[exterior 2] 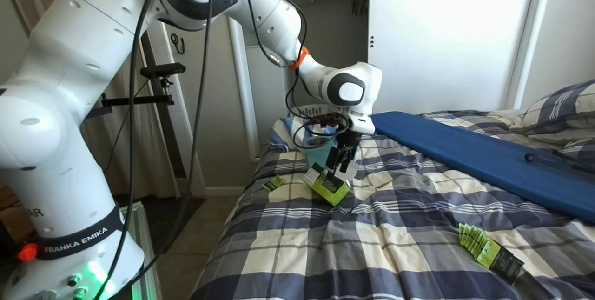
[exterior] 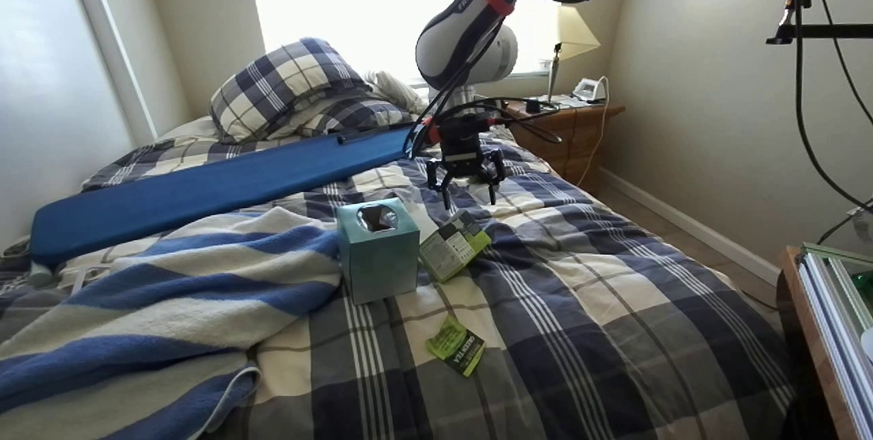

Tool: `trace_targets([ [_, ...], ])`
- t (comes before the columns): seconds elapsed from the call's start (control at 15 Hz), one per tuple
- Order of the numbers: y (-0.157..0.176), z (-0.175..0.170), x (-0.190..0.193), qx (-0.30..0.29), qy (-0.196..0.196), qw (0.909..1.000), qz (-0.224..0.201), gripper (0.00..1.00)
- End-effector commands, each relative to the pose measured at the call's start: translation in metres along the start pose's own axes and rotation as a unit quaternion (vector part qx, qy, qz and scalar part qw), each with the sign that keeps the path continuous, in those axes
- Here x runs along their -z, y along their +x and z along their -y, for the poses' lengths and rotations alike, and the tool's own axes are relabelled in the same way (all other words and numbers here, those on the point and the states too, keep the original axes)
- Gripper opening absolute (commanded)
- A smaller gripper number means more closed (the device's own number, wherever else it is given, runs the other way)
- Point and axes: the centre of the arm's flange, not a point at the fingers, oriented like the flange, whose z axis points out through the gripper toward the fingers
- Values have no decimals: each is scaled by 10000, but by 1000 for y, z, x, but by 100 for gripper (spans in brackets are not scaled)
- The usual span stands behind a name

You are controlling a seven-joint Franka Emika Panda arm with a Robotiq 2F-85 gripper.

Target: Move the box to the right

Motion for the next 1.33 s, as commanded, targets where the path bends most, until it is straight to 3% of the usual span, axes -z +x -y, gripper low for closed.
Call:
trace_targets([
  [0.0,6,26,-1,45,90,9999,110,100],
  [0.2,7,31,-7,55,18,9999,146,100],
  [0.47,5,33,-17,99,-317,9988,364,78],
  [0.67,2,32,-20,113,-545,9974,466,46],
  [1.0,-1,30,-15,44,-716,9964,456,12],
  [1.13,-1,29,-10,36,-703,9965,444,1],
  [1.27,-2,29,-7,15,-703,9968,394,0],
])
